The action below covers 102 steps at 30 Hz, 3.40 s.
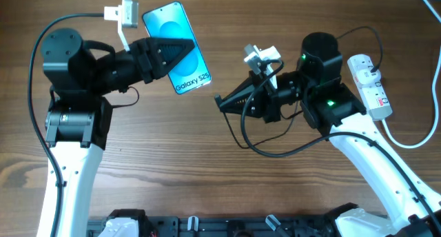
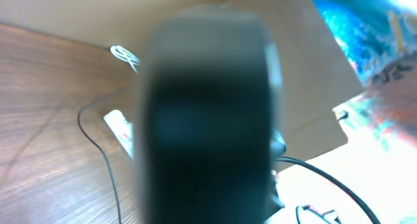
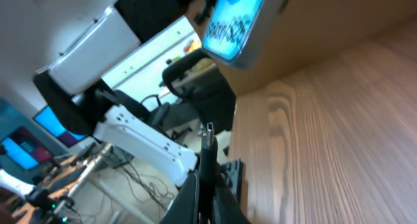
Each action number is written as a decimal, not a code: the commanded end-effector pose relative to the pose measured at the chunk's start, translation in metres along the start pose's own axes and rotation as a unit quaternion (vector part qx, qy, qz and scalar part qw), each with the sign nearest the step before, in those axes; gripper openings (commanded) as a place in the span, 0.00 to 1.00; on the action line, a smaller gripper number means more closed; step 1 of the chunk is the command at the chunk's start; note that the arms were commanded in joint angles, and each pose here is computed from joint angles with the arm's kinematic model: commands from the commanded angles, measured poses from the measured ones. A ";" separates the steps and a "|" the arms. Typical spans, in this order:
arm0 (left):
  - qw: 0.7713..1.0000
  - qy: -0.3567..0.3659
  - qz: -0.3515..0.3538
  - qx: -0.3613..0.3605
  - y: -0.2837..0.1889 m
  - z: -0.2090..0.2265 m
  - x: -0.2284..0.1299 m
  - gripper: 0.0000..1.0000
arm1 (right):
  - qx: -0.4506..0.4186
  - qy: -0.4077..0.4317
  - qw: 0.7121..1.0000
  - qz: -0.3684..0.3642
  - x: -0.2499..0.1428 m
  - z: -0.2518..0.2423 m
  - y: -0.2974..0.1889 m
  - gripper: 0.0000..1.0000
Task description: Plug charger to phone and switch on socket
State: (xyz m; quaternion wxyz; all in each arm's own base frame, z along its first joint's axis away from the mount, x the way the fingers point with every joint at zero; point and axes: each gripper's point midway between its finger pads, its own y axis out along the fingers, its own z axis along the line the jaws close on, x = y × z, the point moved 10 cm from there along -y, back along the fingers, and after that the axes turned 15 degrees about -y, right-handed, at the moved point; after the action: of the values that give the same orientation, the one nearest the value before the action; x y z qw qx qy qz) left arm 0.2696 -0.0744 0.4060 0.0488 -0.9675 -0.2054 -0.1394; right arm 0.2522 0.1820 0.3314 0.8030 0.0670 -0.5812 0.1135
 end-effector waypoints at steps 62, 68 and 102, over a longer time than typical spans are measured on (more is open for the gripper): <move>0.995 -0.008 0.081 0.055 0.045 0.029 -0.033 0.04 | 0.073 0.140 0.987 0.021 -0.002 0.011 0.000 0.04; 0.995 -0.008 0.081 0.055 0.045 0.029 -0.033 0.04 | 0.084 0.130 0.988 0.024 -0.003 0.012 0.000 0.04; 0.999 -0.027 0.034 0.001 0.031 0.009 -0.007 0.04 | 0.005 0.174 0.985 0.001 -0.002 0.000 -0.001 0.04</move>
State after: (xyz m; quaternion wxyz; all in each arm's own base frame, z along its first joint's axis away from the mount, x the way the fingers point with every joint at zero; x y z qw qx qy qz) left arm 0.2811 -0.1104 0.3891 0.0603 -0.9745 -0.1914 -0.1004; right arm 0.2503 0.1814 0.3305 0.8865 0.0555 -0.4395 0.1337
